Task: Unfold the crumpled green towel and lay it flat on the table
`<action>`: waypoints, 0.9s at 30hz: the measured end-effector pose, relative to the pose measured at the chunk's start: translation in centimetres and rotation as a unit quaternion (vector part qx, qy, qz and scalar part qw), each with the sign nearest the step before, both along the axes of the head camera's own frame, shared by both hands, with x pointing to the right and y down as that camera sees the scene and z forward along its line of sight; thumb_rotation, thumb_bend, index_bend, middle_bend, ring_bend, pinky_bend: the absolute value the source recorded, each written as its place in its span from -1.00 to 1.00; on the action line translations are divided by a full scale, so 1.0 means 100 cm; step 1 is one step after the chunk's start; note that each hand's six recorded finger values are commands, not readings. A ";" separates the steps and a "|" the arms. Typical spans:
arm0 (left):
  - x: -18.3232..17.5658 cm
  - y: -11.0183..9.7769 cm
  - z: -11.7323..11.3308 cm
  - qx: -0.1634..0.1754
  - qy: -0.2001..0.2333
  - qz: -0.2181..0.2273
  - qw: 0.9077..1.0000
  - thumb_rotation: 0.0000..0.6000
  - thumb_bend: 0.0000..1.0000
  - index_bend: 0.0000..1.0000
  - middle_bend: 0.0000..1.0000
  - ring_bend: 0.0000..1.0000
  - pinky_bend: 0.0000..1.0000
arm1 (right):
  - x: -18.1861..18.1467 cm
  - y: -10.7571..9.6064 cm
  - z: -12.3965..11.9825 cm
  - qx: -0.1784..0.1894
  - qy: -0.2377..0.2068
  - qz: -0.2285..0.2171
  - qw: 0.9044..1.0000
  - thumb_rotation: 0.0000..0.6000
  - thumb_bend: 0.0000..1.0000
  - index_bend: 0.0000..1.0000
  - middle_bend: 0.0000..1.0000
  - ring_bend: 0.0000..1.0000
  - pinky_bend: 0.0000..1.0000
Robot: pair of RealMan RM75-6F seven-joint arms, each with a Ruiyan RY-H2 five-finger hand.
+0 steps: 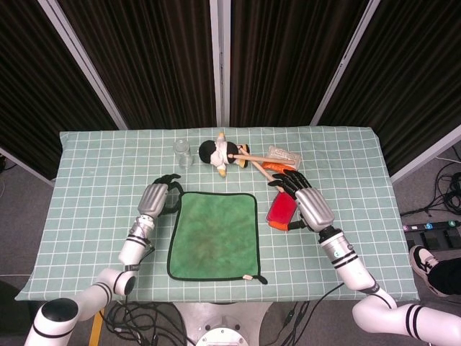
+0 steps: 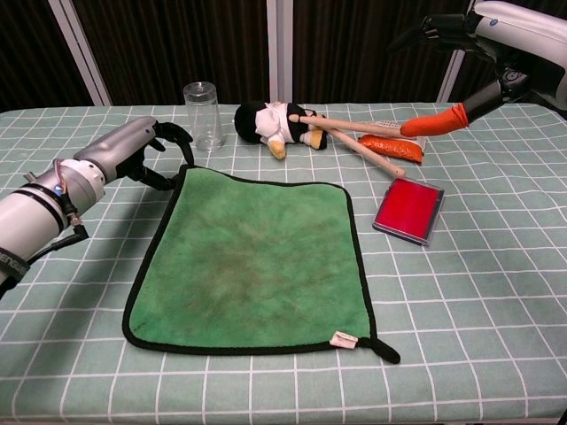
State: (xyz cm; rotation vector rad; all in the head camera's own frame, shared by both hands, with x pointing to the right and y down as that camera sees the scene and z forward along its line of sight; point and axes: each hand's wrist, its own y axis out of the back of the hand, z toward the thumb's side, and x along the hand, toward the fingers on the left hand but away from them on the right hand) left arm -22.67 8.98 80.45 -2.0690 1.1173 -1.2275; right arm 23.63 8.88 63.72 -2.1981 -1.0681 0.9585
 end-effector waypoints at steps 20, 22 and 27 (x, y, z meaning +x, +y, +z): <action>-0.091 -0.022 -0.021 0.023 -0.088 -0.059 0.994 1.00 -0.39 -0.31 -0.47 -0.63 -0.57 | 0.022 -0.002 -0.006 0.013 0.033 0.001 0.999 0.74 -1.00 -0.53 -0.72 -1.00 -1.00; -0.104 -0.023 -0.029 0.026 -0.091 -0.068 0.993 1.00 -0.40 -0.31 -0.47 -0.63 -0.57 | 0.030 -0.002 -0.007 0.014 0.045 0.003 0.999 0.78 -0.98 -0.53 -0.72 -1.00 -1.00; -0.132 -0.018 -0.052 0.036 -0.102 -0.082 0.991 1.00 -0.40 -0.31 -0.47 -0.63 -0.57 | 0.065 0.005 -0.011 0.016 0.094 0.015 0.995 0.81 -0.95 -0.53 -0.77 -1.00 -1.00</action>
